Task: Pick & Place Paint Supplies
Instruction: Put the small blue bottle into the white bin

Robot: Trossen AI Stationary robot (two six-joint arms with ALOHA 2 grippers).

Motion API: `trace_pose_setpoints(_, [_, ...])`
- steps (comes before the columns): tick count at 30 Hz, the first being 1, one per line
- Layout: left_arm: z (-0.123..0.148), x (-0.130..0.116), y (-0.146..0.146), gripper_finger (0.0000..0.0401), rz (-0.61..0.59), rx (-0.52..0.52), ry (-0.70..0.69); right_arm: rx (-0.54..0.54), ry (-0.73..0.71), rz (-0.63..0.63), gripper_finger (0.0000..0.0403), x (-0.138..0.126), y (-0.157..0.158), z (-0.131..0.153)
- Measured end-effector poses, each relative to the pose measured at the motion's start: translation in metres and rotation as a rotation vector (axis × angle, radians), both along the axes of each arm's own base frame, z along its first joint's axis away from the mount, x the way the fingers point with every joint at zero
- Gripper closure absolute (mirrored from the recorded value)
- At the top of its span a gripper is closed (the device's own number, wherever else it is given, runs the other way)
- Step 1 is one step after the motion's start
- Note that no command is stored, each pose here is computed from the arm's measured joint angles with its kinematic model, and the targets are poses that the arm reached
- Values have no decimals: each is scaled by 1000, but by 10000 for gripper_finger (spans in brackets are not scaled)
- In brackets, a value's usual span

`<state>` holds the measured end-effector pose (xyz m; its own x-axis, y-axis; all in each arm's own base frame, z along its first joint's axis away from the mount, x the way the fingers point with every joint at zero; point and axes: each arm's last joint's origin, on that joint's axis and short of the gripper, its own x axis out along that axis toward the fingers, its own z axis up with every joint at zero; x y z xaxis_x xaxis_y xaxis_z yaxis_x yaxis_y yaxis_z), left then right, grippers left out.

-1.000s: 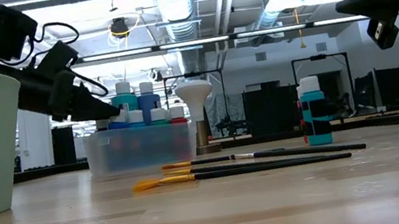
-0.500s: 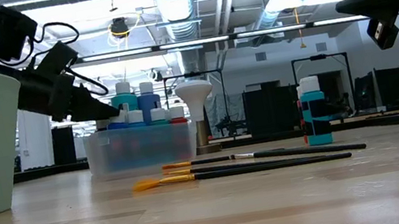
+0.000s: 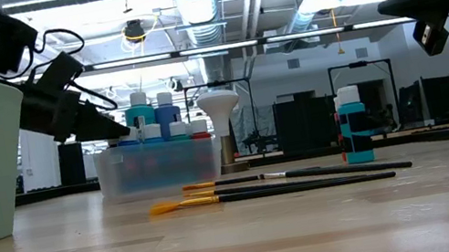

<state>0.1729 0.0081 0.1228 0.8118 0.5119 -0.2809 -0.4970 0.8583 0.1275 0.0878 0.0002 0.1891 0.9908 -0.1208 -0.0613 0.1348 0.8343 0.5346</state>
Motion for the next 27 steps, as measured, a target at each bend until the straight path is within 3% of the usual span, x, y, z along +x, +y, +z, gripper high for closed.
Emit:
trace_pose_setpoints(9, [0,0,3,393,18,2,3,0,0,0,394,0,0,0])
trace_pose_setpoints(19, [-1,-2,10,334,57,3,14,0,0,0,394,0,0,0])
trace_pose_setpoints(27, [0,0,7,306,-6,2,8,0,0,0,394,0,0,0])
